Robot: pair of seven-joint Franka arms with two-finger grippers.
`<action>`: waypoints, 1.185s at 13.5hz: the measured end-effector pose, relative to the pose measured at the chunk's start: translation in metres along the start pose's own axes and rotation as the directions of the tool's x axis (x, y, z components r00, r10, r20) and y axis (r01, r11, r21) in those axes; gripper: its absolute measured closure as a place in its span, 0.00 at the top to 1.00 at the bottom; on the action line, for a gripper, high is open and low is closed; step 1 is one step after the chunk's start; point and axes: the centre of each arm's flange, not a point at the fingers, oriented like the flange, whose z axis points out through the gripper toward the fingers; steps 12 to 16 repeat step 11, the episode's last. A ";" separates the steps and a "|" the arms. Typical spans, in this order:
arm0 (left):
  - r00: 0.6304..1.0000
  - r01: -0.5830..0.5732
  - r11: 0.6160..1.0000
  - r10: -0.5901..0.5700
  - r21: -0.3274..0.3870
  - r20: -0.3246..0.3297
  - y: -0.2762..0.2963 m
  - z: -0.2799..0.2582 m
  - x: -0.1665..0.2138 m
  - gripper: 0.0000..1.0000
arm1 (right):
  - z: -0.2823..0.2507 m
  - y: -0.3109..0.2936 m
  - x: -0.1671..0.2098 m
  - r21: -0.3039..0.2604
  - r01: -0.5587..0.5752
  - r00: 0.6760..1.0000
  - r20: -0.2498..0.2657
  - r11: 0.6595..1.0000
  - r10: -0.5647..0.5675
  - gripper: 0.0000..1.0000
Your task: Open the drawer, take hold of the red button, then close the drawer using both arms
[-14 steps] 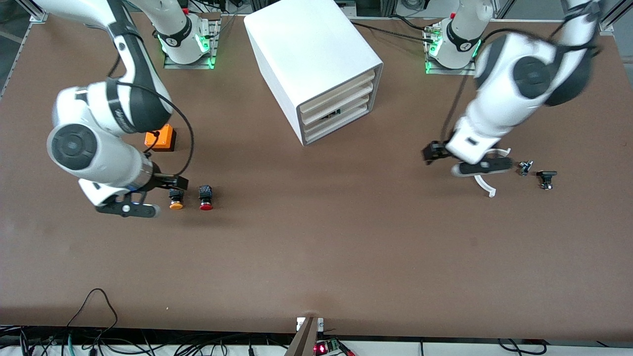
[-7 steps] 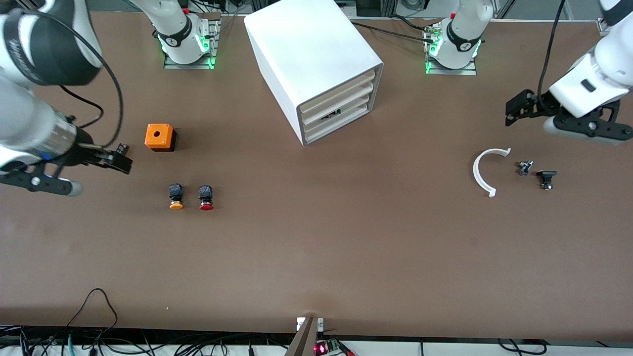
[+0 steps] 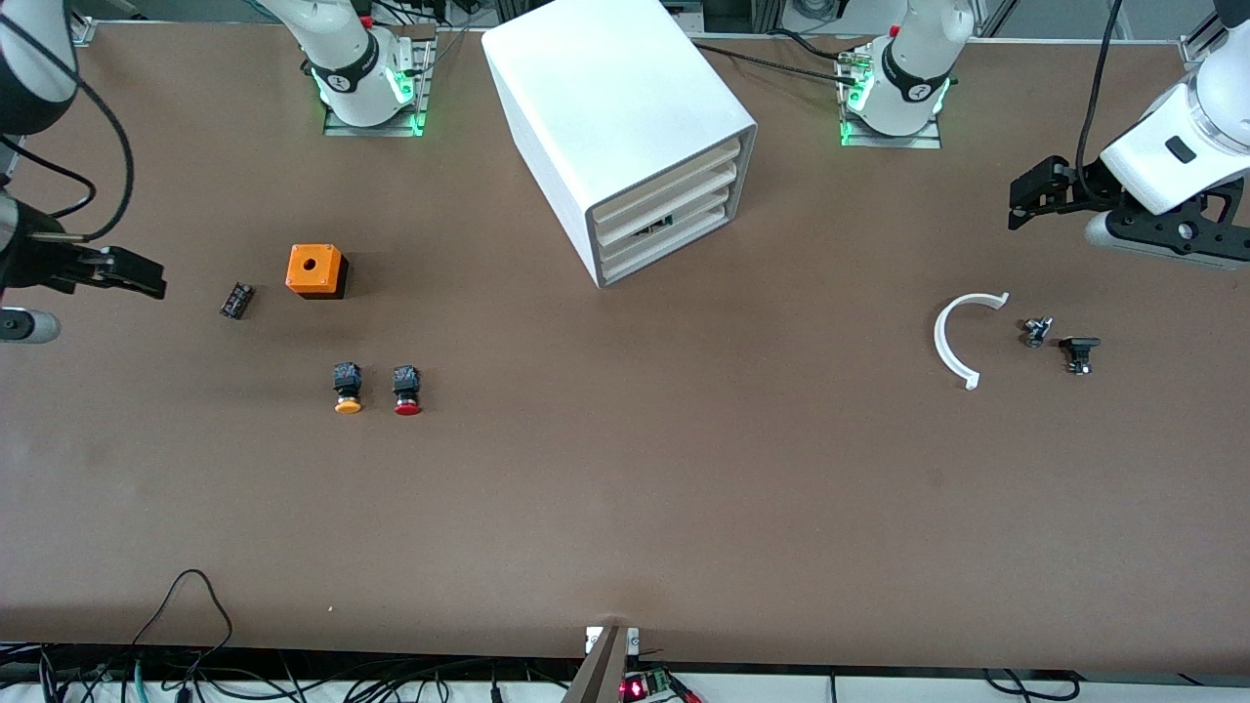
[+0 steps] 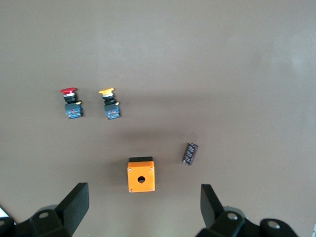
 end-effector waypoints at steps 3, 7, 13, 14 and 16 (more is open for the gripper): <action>1.000 -0.001 1.000 0.001 -0.001 0.000 -0.001 0.000 0.000 1.00 | 0.002 -0.001 -0.003 0.000 0.004 1.000 0.006 1.000 -0.004 1.00; 0.998 0.057 0.998 -0.057 -0.009 -0.001 -0.037 0.000 -0.003 1.00 | 0.000 -0.007 -0.016 0.013 0.014 1.000 0.010 1.000 -0.014 1.00; 0.999 0.048 0.999 -0.048 -0.019 -0.002 -0.047 0.001 -0.004 1.00 | 0.008 -0.008 -0.042 0.026 0.018 0.999 -0.041 0.999 -0.017 1.00; 0.999 0.048 0.999 -0.048 -0.019 -0.002 -0.047 0.001 -0.004 1.00 | 0.008 -0.008 -0.042 0.026 0.018 0.999 -0.041 0.999 -0.017 1.00; 0.999 0.048 0.999 -0.048 -0.019 -0.002 -0.047 0.001 -0.004 1.00 | 0.008 -0.008 -0.042 0.026 0.018 0.999 -0.041 0.999 -0.017 1.00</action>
